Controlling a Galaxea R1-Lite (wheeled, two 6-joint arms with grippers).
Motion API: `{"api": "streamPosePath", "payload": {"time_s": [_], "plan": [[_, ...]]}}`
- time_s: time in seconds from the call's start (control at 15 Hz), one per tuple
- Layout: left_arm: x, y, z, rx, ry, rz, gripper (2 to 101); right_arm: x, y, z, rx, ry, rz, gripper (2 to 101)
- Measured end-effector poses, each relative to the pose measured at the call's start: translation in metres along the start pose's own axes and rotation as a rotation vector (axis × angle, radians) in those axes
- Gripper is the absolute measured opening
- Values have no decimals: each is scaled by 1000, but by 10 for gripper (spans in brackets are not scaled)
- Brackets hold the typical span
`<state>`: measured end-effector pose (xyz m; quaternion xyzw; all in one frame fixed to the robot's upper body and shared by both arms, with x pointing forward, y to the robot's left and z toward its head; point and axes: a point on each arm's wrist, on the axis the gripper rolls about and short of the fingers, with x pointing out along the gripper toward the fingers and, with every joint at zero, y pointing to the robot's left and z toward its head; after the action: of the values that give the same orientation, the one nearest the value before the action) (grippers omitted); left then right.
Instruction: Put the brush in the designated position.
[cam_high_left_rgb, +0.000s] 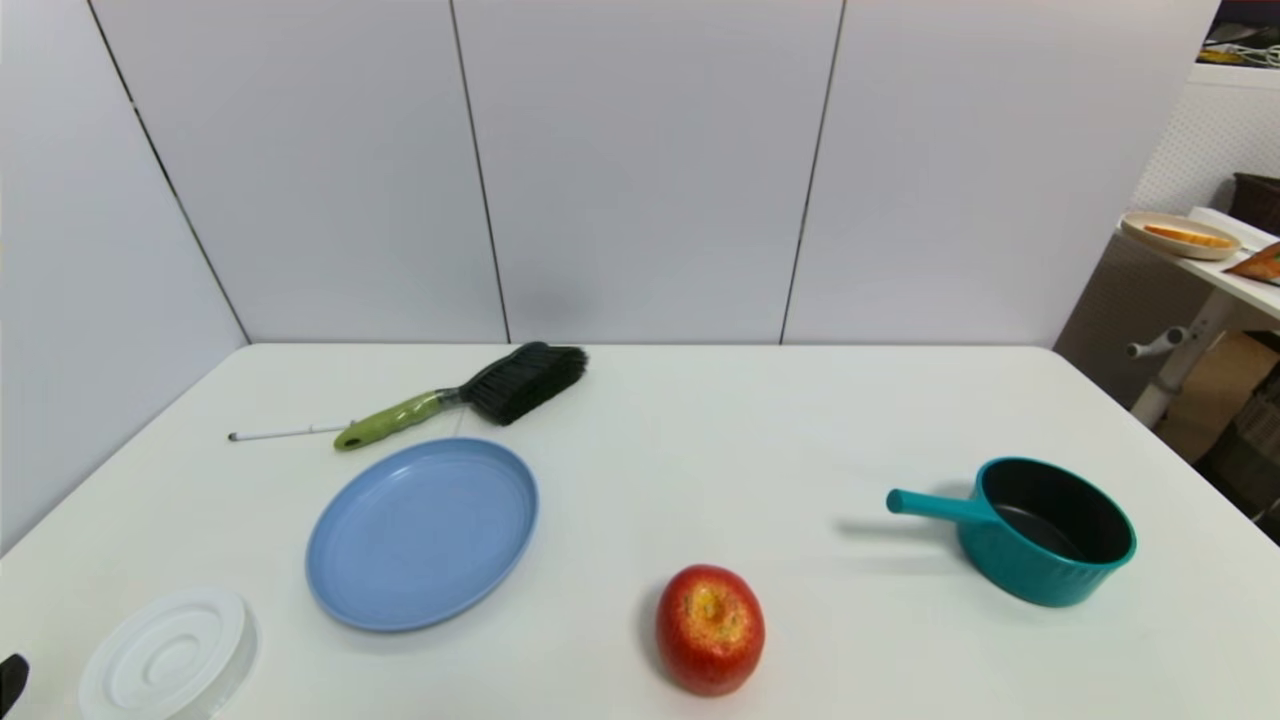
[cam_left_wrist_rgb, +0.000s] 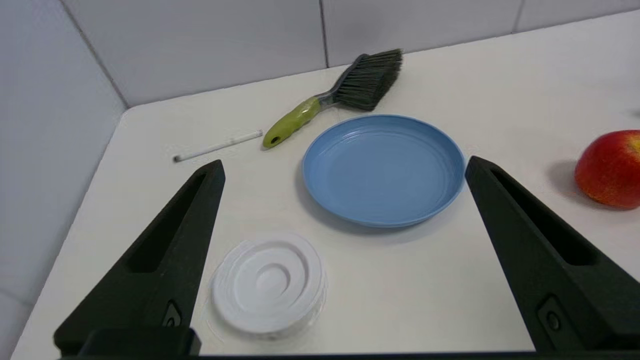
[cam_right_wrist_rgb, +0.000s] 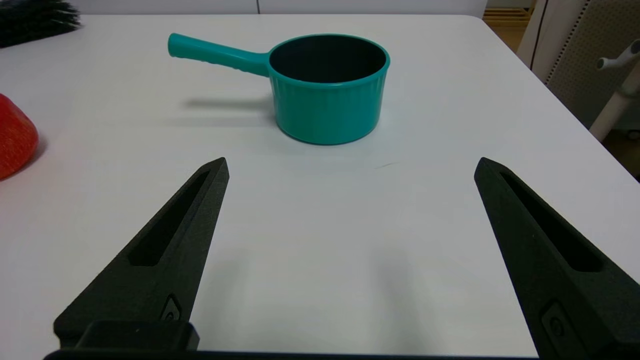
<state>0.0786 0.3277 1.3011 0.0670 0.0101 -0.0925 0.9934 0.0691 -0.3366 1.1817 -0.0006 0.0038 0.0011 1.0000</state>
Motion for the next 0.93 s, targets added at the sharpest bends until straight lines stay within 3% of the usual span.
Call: {"api": "streamPosePath", "payload": {"time_s": [0.2, 0.6, 0.93], "plan": [[-12, -4, -32, -48, -8, 106, 970, 0, 0, 0, 0, 0, 0, 973], [-11, -12, -103, -73, 2, 138, 971, 0, 0, 0, 0, 0, 0, 973], [-7, -12, -117, -80, -21, 154, 974, 0, 0, 0, 0, 0, 0, 973]]}}
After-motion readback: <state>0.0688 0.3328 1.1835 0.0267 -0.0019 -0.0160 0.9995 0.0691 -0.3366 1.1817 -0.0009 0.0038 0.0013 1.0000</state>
